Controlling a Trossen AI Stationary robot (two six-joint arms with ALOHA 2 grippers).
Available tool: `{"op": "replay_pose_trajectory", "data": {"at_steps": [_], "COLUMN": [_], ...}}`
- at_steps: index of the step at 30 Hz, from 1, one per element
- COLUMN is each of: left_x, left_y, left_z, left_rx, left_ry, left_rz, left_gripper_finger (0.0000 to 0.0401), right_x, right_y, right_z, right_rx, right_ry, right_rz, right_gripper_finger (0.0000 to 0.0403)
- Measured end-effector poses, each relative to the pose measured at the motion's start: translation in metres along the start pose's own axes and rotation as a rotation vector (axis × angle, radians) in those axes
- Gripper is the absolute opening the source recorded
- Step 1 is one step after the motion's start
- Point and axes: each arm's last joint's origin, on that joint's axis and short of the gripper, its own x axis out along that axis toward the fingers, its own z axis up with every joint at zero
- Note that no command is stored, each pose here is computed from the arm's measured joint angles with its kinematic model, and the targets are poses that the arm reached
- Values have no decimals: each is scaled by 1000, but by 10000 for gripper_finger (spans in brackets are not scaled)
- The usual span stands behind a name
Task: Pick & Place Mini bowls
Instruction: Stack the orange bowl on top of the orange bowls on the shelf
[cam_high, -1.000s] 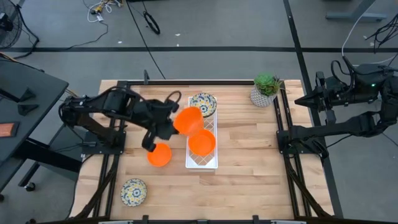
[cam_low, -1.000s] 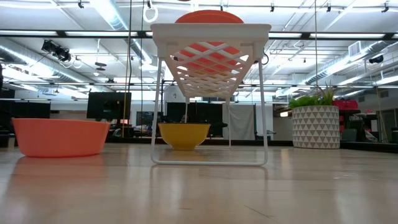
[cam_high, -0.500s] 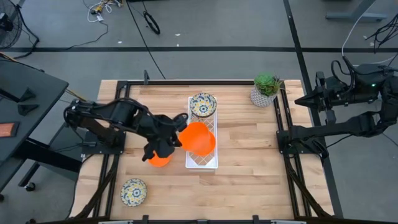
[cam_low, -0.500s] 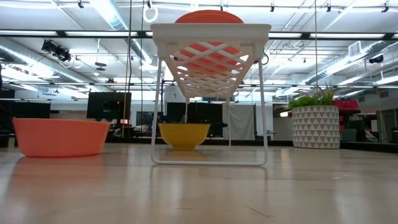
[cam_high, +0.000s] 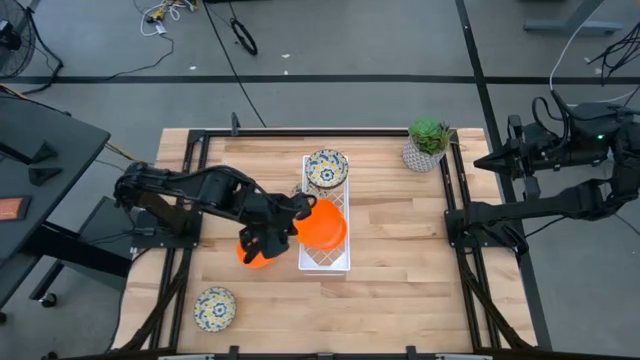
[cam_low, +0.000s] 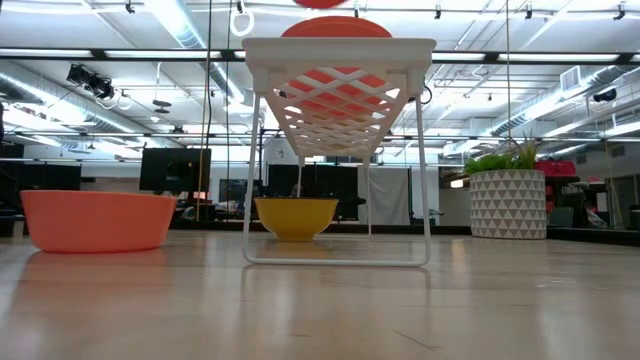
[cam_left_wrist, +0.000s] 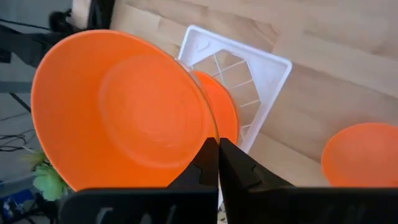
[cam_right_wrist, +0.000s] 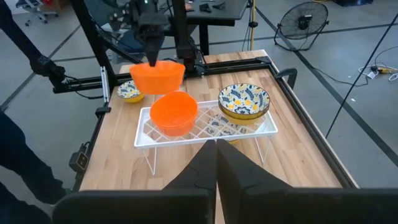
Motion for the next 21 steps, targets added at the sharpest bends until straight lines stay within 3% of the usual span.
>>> {"op": "replay_pose_trajectory", "data": {"at_steps": [13, 21], "left_x": [43, 54], "left_y": [15, 11], "left_z": [-18, -13], "left_rx": [-41, -58], "left_ry": [113, 106], "left_rz": [-66, -125], "left_gripper_finger": [0, 0], "right_x": [0, 0], "right_y": [0, 0], "right_z": [0, 0], "right_rx": [0, 0], "right_ry": [0, 0], "right_rz": [0, 0], "right_gripper_finger": [11, 11]}}
